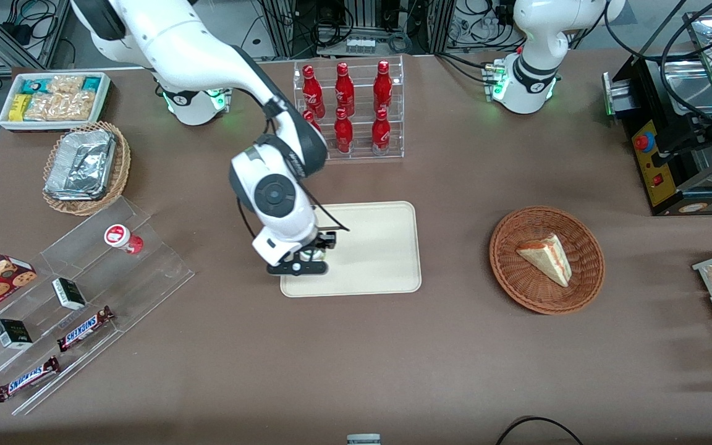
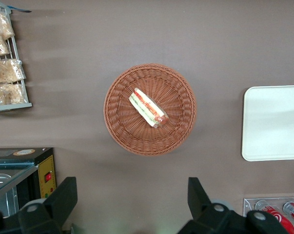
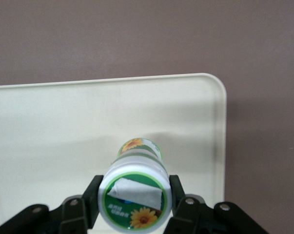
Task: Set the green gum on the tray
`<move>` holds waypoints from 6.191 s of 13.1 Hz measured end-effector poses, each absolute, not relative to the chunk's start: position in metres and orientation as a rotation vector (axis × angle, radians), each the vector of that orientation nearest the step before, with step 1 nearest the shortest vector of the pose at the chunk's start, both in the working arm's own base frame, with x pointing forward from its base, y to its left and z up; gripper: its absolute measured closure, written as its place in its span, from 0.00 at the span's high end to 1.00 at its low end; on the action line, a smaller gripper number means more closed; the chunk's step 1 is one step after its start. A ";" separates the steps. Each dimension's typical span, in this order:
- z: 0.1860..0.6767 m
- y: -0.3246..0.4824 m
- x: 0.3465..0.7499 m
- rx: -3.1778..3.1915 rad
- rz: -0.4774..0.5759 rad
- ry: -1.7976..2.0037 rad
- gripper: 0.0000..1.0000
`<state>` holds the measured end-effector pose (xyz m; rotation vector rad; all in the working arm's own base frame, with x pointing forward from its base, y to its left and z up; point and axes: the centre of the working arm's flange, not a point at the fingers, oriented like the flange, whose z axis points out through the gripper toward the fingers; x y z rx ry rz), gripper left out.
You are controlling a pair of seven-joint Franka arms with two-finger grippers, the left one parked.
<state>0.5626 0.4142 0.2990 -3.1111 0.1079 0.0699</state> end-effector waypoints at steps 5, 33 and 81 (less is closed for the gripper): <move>0.265 0.448 0.548 -3.105 0.038 0.160 0.59; 0.306 0.460 0.548 -3.107 -0.025 0.071 1.00; 0.606 0.000 0.533 -3.069 0.232 0.336 1.00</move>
